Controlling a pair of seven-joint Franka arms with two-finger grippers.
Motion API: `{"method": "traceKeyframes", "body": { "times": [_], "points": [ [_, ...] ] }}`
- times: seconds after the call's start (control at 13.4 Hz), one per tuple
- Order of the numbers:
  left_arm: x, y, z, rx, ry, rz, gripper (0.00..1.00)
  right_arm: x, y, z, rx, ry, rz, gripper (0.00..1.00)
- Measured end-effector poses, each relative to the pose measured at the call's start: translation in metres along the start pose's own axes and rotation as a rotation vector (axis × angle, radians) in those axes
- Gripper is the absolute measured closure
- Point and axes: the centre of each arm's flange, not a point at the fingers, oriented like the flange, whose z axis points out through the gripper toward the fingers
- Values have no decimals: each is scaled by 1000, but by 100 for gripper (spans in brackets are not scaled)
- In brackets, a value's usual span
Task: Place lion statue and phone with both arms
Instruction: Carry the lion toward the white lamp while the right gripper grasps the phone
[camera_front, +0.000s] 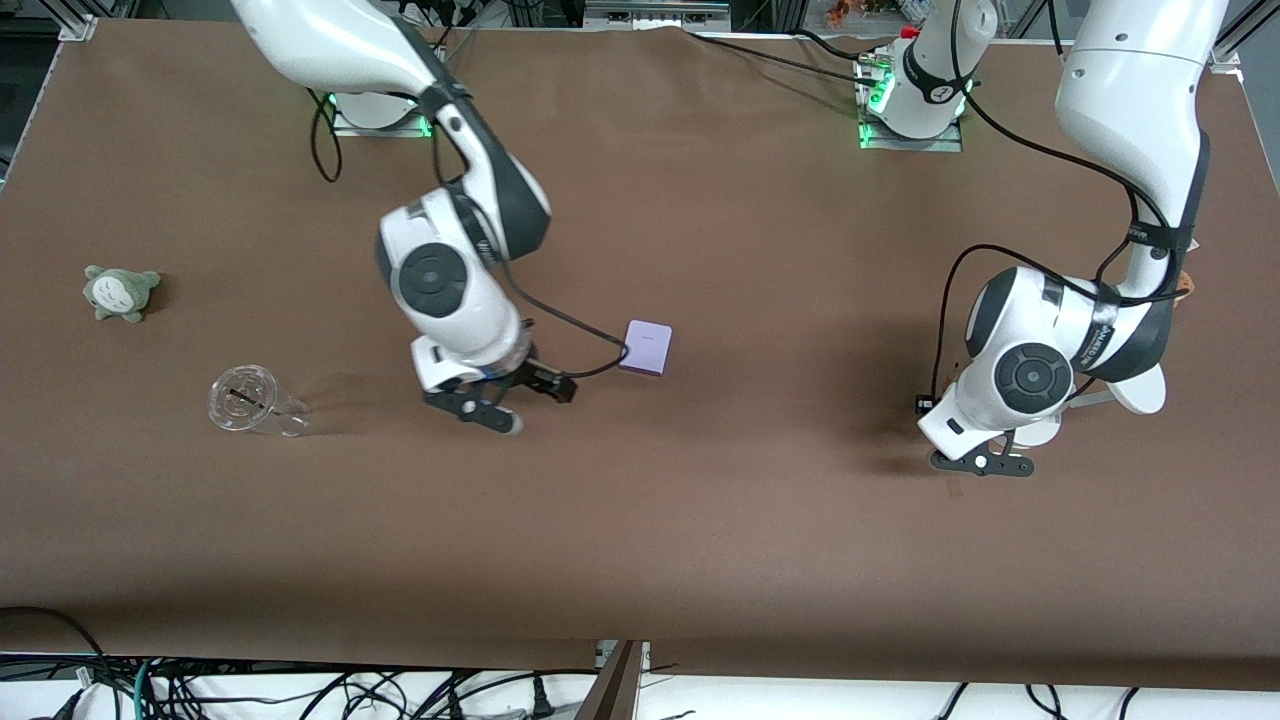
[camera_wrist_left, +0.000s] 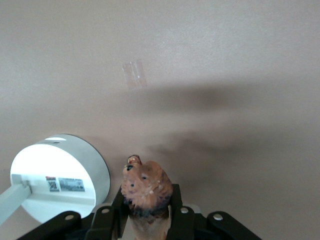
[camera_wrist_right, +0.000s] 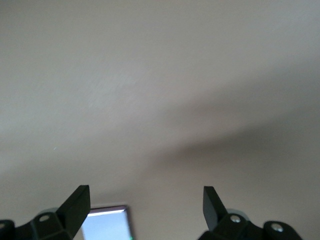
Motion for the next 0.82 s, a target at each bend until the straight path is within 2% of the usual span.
{"method": "traceKeyframes", "body": {
  "times": [0.3, 0.52, 0.75, 0.82],
  "points": [
    [5, -23, 27, -23, 12, 4, 64, -75, -46, 63, 14, -1, -15, 0],
    [5, -23, 36, -26, -1, 7, 64, -99, -56, 92, 22, 3, -11, 0],
    [4, -24, 44, -28, -13, 5, 64, -112, -61, 98, 19, -1, -10, 0],
    [4, -25, 45, -29, -14, 4, 58, -116, -63, 98, 18, -2, -13, 0]
  ]
}}
